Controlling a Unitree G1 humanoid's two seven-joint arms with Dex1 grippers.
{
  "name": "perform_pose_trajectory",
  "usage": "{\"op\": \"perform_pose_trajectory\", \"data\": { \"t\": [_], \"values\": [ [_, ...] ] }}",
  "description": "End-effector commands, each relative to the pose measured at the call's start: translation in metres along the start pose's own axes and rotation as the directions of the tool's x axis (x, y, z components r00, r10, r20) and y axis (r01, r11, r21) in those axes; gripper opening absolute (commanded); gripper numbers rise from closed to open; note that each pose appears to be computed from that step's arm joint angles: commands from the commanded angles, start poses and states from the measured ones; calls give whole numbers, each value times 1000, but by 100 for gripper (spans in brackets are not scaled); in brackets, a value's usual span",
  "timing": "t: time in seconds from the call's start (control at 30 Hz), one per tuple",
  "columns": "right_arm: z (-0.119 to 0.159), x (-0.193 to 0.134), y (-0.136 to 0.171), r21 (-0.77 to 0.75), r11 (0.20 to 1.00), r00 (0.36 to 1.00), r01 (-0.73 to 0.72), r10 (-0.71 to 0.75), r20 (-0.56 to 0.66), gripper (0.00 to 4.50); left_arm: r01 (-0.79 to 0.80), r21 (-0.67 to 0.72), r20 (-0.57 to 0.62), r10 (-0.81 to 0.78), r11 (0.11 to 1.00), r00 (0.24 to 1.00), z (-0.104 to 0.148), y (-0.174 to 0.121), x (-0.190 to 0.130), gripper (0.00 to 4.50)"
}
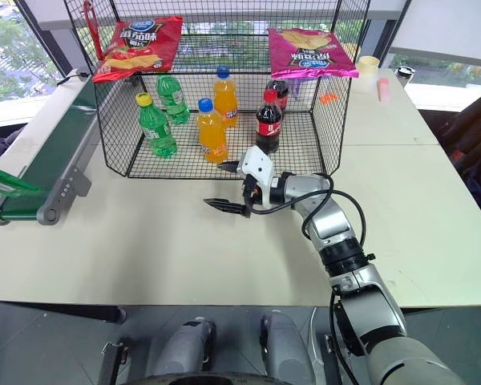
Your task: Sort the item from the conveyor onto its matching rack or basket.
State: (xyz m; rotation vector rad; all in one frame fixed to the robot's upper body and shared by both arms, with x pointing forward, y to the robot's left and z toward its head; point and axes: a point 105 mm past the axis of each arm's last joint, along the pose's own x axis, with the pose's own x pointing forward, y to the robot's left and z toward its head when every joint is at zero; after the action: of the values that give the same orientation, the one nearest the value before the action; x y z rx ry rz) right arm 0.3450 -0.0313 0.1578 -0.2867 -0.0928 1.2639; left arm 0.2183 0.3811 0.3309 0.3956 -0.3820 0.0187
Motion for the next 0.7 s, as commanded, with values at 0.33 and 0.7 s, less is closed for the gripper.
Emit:
{"op": "perform_pose_trajectory", "data": {
  "t": [0.33,0.7],
  "values": [
    [51,14,-8,-83,985,964,151,-128,234,450,179,-470,257,-60,864,965,45,-44,58,4],
    [78,36,-4,-263,923,909,282,-169,380,450,333,-541,316,-180,772,932,65,-91,98,4]
  ]
}}
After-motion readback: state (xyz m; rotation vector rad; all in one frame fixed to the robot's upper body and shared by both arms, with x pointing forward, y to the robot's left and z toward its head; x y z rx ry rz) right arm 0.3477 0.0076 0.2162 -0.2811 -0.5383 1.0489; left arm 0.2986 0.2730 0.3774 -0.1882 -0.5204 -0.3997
